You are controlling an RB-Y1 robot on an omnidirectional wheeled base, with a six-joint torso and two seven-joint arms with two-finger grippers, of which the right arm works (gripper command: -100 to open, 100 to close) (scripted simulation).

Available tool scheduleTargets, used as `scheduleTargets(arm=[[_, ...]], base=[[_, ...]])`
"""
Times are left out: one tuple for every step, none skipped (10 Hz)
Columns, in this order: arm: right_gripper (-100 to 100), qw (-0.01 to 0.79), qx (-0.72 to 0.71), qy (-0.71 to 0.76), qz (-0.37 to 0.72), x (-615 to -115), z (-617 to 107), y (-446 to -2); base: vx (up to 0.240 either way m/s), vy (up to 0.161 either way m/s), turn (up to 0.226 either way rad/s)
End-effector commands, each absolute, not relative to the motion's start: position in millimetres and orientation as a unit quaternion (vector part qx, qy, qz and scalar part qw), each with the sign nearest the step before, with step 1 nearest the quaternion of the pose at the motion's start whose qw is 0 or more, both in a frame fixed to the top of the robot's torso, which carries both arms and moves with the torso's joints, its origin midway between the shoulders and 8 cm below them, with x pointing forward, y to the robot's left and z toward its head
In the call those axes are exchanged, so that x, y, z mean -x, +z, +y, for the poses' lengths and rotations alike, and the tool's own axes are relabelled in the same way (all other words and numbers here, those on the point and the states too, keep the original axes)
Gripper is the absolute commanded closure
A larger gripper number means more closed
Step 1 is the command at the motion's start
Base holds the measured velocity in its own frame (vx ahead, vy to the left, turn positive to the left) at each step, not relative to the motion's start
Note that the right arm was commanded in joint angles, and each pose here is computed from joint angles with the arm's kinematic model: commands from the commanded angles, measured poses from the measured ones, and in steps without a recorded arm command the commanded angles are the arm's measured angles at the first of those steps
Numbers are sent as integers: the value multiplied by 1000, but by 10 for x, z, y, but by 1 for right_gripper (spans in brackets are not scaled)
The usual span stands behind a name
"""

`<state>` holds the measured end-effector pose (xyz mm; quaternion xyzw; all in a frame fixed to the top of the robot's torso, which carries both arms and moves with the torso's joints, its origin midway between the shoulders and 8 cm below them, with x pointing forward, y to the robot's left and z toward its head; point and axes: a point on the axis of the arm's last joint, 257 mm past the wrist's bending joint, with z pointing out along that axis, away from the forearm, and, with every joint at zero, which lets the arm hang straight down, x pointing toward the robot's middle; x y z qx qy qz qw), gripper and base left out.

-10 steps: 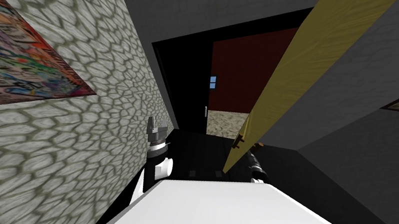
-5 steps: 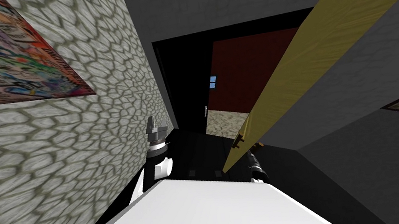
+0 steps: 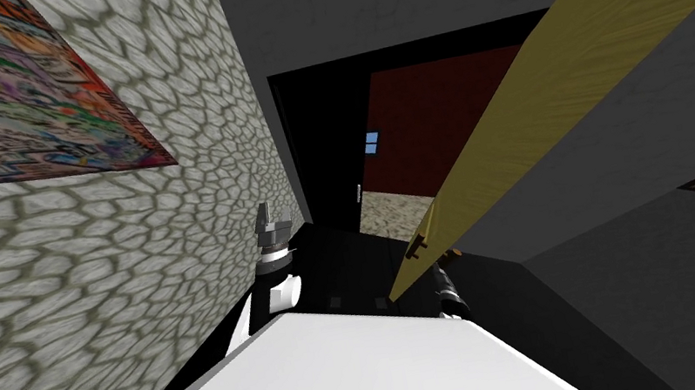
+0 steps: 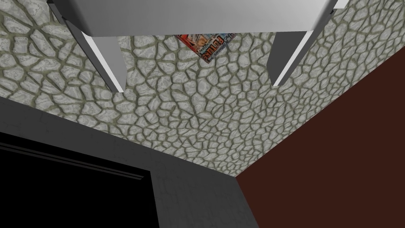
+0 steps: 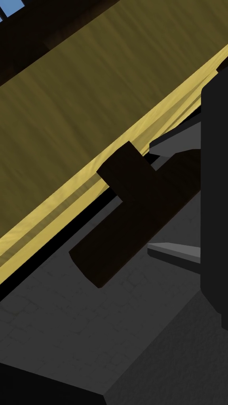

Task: Pull the door open

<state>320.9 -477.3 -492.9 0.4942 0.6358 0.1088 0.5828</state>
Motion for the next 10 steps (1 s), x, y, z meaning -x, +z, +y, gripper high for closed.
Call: scheduleTargets(arm=[[100,577,-510,126,626,-3289,-4682,-4949],[100,577,-510,126,626,-3289,-4682,-4949],[100,577,-510,126,626,-3289,-4682,-4949],[100,577,-510,126,626,-3289,-4682,-4949],[100,577,-510,126,626,-3289,-4682,-4949],[100,577,-510,126,626,-3289,-4682,-4949],[100,577,-510,126,626,-3289,-4682,-4949],[100,577,-510,126,626,-3289,-4682,-4949],[100,577,-510,126,626,-3289,-4682,-4949],[100,582,-506,120,625,-3206,-4771,-4910]], base=[[-14,-27,20],[1,-7,-15],[0,1,-19],[3,6,-12],[4,6,14],[6,3,-1],[1,-6,6],[-6,-1,9],[0,0,0],[-74,-64,128]])
